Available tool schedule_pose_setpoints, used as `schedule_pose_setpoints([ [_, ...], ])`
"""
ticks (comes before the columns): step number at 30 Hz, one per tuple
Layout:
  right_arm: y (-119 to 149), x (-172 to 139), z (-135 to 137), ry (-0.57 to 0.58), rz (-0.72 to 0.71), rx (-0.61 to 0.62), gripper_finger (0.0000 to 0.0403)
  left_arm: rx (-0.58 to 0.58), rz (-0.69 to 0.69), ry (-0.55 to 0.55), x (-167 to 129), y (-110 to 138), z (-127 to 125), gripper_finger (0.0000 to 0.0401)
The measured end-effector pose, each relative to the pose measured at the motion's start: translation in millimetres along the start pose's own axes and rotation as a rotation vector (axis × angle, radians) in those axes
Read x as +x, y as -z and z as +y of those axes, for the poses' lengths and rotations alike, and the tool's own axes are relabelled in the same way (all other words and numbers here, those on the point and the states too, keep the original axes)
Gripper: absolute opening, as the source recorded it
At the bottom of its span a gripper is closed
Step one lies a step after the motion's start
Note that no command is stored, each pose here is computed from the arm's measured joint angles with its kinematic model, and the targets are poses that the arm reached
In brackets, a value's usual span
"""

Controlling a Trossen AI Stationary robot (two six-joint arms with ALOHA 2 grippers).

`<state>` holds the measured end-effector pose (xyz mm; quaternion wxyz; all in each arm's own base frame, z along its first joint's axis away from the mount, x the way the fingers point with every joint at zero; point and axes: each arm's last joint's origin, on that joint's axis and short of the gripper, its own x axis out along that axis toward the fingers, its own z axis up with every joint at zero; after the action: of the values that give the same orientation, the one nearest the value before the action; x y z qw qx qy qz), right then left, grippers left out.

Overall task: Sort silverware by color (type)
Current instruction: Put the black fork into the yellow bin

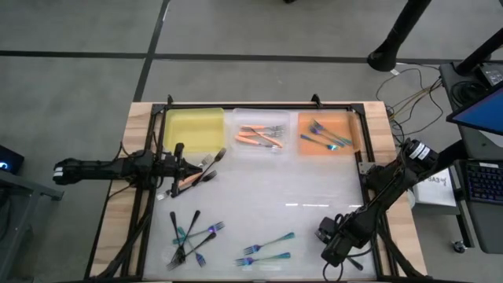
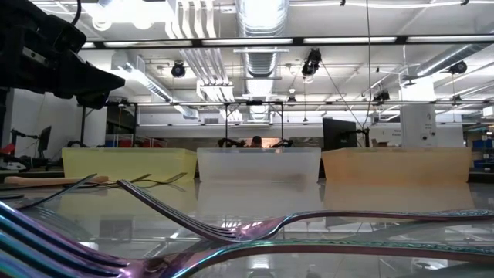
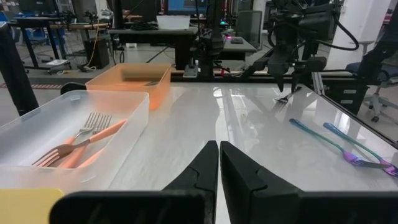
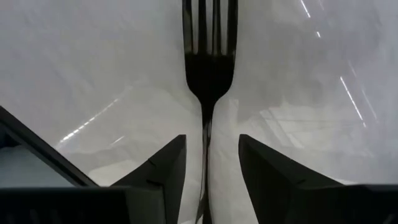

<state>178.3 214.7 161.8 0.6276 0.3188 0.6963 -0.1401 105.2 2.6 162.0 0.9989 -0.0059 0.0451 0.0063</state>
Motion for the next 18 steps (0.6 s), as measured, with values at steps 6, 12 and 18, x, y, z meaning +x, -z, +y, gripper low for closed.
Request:
schedule_pose_setpoints([
  [6, -1, 2, -1, 0.012, -0.021, 0.001, 0.0139, 0.0, 0.0, 0.0, 0, 0, 0, 0.0],
  [12, -3, 17, 1, 0.054, 0.003, -0.031, 0.0139, 0.0, 0.0, 0.0, 0, 0, 0, 0.0],
  [18, -5, 26, 3, 0.097, 0.022, -0.068, 0.0131, 0.0, 0.003, 0.0, 0, 0, 0, 0.0],
])
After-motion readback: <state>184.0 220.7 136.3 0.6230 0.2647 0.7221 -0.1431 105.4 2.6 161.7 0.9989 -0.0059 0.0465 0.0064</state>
